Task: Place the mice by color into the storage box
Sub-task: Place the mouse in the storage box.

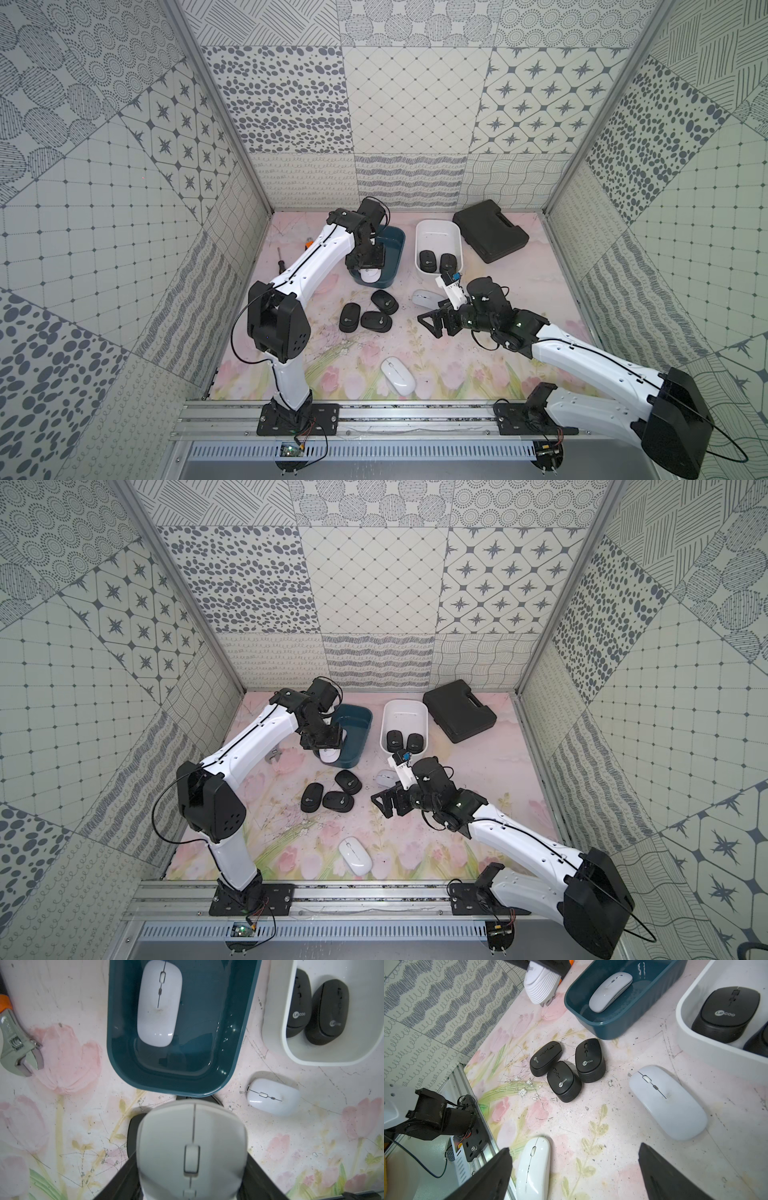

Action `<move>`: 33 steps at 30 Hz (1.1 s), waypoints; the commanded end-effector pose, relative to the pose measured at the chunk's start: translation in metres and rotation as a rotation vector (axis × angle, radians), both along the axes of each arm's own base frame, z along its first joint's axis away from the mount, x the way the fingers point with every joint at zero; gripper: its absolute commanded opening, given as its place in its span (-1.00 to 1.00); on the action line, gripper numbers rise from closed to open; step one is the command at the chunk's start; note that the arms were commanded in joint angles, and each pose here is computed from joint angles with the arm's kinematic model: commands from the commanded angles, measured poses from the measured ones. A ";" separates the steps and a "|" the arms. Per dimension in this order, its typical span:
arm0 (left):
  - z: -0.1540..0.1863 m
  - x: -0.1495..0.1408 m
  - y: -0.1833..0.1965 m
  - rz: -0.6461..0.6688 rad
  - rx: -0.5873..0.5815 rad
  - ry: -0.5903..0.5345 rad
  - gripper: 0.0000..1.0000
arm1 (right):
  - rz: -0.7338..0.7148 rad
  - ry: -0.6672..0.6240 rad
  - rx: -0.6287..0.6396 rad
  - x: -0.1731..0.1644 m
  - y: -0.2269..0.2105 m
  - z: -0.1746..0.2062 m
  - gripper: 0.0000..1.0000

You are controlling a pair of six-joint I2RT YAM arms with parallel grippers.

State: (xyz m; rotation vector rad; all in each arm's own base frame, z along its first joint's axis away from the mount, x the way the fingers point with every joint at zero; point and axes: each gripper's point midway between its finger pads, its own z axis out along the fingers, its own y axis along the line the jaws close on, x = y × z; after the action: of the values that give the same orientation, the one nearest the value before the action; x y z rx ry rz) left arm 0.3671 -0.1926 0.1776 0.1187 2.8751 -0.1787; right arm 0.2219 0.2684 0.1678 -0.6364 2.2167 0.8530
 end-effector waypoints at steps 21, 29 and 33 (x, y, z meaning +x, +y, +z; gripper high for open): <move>-0.071 0.110 -0.023 -0.284 0.151 -0.086 -0.03 | -0.020 -0.006 -0.052 0.000 -0.009 -0.012 0.98; -0.093 0.110 -0.028 -0.274 0.140 -0.068 -0.02 | -0.025 0.004 -0.051 0.000 -0.010 -0.016 0.98; -0.105 0.104 -0.032 -0.276 0.136 -0.042 -0.03 | -0.032 0.005 -0.050 0.000 -0.011 -0.017 0.98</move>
State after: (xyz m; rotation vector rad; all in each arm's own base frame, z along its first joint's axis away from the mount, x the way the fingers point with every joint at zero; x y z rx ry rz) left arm 0.4692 -0.2181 0.0806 0.5148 2.8308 -0.0193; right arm 0.2192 0.2582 0.1498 -0.6266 2.2773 0.7940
